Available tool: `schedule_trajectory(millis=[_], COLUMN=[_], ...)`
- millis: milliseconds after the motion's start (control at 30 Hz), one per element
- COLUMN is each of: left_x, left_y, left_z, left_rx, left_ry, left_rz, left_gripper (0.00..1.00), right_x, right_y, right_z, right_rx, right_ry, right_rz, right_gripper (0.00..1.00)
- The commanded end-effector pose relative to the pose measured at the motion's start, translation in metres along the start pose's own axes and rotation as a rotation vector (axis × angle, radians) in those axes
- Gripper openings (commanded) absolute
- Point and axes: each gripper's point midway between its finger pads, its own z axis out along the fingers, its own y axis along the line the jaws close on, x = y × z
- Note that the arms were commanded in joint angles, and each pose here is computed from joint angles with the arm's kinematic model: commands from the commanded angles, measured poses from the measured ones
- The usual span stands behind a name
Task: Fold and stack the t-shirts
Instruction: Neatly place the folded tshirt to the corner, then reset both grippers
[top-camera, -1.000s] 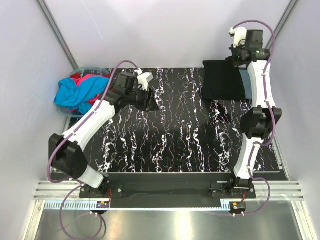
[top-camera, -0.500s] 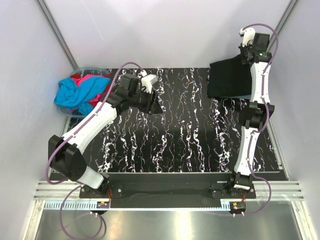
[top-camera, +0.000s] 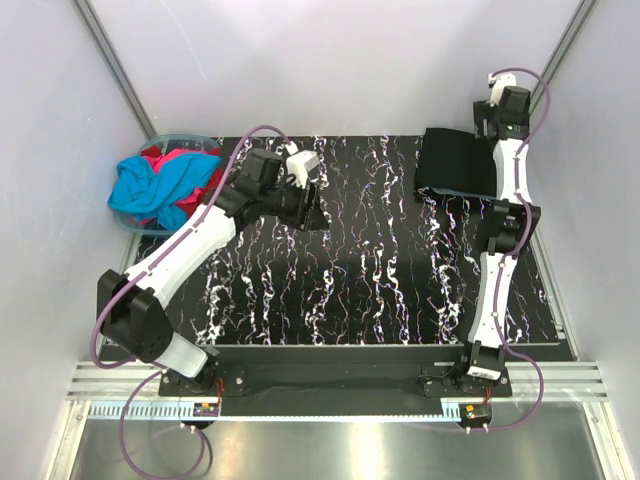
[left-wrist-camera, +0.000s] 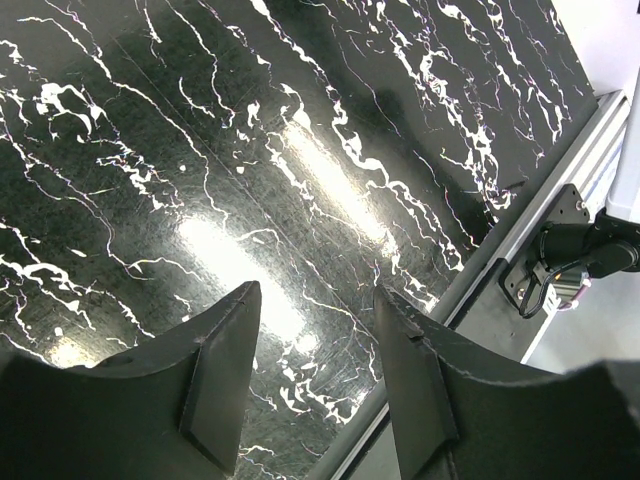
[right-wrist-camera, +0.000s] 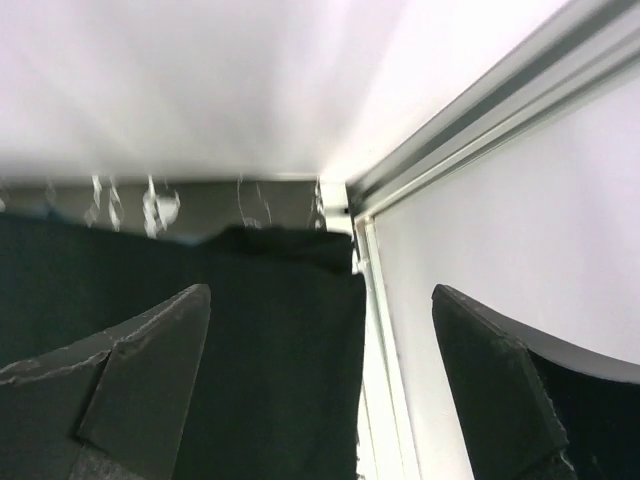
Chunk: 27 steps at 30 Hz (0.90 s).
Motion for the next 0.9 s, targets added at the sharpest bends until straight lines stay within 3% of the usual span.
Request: schedule_trajectory(millis=[0, 67, 100, 167, 267, 367, 400, 433, 500, 667, 767, 800, 833, 867], left_x=[-0.008, -0.010, -0.011, -0.015, -0.023, -0.034, -0.039, -0.042, -0.050, -0.063, -0.064, -0.061, -0.058, -0.057], left_y=[-0.005, -0.006, -0.008, -0.010, -0.013, -0.012, -0.012, -0.011, -0.010, -0.016, -0.028, -0.028, -0.030, -0.036], left_z=[-0.004, -0.004, -0.007, -0.011, -0.021, -0.037, -0.045, -0.049, -0.060, -0.089, -0.118, -0.122, -0.127, -0.139], left_rx=[0.006, 0.005, 0.011, 0.012, -0.003, -0.034, -0.044, -0.054, -0.066, -0.108, -0.121, -0.128, -0.130, -0.131], left_ry=[-0.038, -0.042, -0.050, -0.066, -0.101, -0.162, -0.188, -0.204, -0.240, -0.330, -0.411, -0.419, -0.431, -0.467], left_rz=[0.042, 0.045, 0.048, 0.060, 0.084, 0.104, 0.107, 0.109, 0.103, 0.103, 0.115, 0.108, 0.106, 0.105], left_gripper=[0.55, 0.55, 0.55, 0.55, 0.55, 0.55, 0.55, 0.55, 0.55, 0.56, 0.66, 0.74, 0.99, 0.99], right_x=[-0.104, -0.101, -0.120, -0.110, -0.113, -0.114, -0.136, -0.111, -0.102, -0.080, -0.065, -0.047, -0.042, -0.037], right_y=[-0.036, -0.032, -0.037, -0.027, -0.008, 0.030, 0.034, 0.060, 0.086, 0.127, 0.135, 0.141, 0.140, 0.141], right_z=[-0.051, -0.060, -0.083, -0.102, -0.157, -0.222, -0.267, -0.274, -0.324, -0.415, -0.477, -0.480, -0.487, -0.494], right_rx=[0.068, 0.055, 0.054, 0.013, -0.057, -0.253, -0.330, -0.379, -0.516, -0.702, -0.811, -0.817, -0.821, -0.831], right_ry=[-0.244, -0.214, -0.236, -0.156, -0.062, 0.006, -0.045, 0.038, 0.088, 0.146, 0.108, 0.143, 0.138, 0.135], right_rz=[0.143, 0.172, 0.220, 0.270, 0.486, 0.624, 0.662, 0.690, 0.769, 0.823, 0.846, 0.851, 0.855, 0.857], right_gripper=[1.00, 0.99, 1.00, 1.00, 1.00, 1.00, 1.00, 1.00, 1.00, 1.00, 1.00, 1.00, 1.00, 1.00])
